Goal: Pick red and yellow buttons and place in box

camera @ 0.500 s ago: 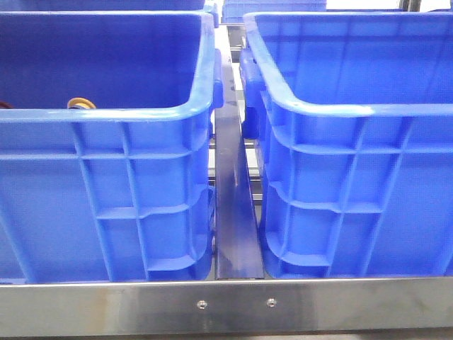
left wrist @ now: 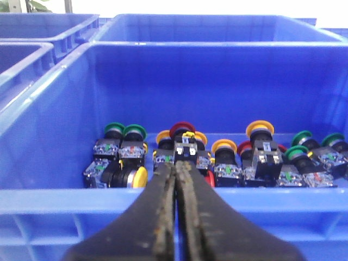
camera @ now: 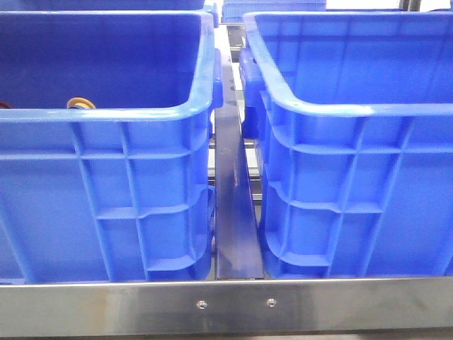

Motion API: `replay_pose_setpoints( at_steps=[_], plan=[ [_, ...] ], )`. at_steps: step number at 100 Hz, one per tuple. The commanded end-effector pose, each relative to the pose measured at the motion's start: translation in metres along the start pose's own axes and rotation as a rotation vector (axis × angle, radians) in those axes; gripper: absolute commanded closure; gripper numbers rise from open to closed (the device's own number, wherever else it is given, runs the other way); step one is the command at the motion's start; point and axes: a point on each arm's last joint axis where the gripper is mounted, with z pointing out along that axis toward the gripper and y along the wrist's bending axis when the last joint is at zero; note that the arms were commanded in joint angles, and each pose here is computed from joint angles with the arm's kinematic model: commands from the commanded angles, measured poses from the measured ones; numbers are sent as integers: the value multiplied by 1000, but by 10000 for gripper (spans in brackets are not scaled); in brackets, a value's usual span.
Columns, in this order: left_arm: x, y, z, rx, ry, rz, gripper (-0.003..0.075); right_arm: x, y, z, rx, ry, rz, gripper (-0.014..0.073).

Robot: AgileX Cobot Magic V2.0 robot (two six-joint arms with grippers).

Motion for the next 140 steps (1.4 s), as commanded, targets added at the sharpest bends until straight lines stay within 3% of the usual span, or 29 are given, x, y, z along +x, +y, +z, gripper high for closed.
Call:
replay_pose_setpoints(
  at_steps=[1, 26, 58, 88, 98, 114, 122, 140],
  plan=[
    [-18, -1, -5, 12, -144, -5, 741, -7, 0, -2, -3, -100, -8, 689],
    [-51, -2, -11, 14, -216, -5, 741, -7, 0, -2, -3, -100, -8, 689],
    [-87, -2, 6, 2, 12, -1, 741, -7, 0, -2, -3, -100, -8, 689],
    [-118, -3, 61, -5, 204, 2, 734, -7, 0, -2, -3, -100, -8, 689],
    [-121, -4, 85, -9, 312, 3, 642, -7, 0, -2, -3, -100, -8, 689],
    [-125, -4, 123, -16, 474, 2, 295, -7, 0, -2, -3, -100, -8, 689],
    [-127, -4, 141, -17, 538, -5, 172, -7, 0, -2, -3, -100, -8, 689],
    [-126, -6, 182, -19, 722, -27, 154, -7, 0, -2, -3, -100, -8, 689]
  ],
)
